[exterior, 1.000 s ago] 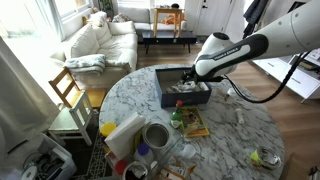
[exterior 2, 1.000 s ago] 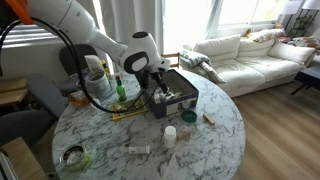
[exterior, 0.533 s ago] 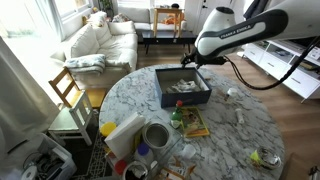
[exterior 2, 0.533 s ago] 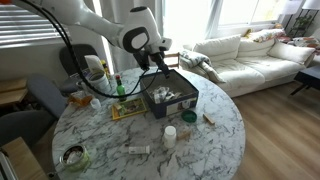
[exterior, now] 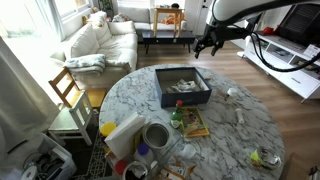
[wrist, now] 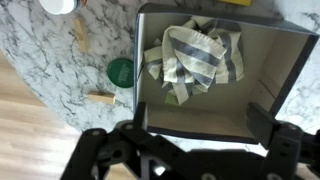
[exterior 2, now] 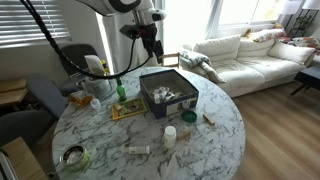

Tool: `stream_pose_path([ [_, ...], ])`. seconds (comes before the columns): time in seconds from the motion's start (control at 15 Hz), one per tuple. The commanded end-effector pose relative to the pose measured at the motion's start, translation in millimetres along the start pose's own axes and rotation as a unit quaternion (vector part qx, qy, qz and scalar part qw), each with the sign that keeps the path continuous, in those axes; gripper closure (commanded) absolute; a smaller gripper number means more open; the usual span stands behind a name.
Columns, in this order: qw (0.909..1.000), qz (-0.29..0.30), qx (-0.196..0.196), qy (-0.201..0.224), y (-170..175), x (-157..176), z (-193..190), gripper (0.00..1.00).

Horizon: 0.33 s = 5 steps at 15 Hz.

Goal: Put one wooden block on the striped towel and fold it once then put it inside the box.

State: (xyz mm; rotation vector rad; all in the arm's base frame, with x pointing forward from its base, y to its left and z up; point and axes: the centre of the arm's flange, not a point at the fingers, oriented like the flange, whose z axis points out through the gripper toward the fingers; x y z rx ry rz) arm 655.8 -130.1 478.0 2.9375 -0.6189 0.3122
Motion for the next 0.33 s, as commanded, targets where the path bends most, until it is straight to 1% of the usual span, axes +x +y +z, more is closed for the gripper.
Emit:
stream_pose_path([
  [0.0, 1.0000, -0.004, 0.000, -0.004, 0.5, -2.1, -3.9, 0.00],
  [0.27, 0.9999, -0.008, -0.002, -0.009, -0.3, -5.4, -2.6, 0.00],
])
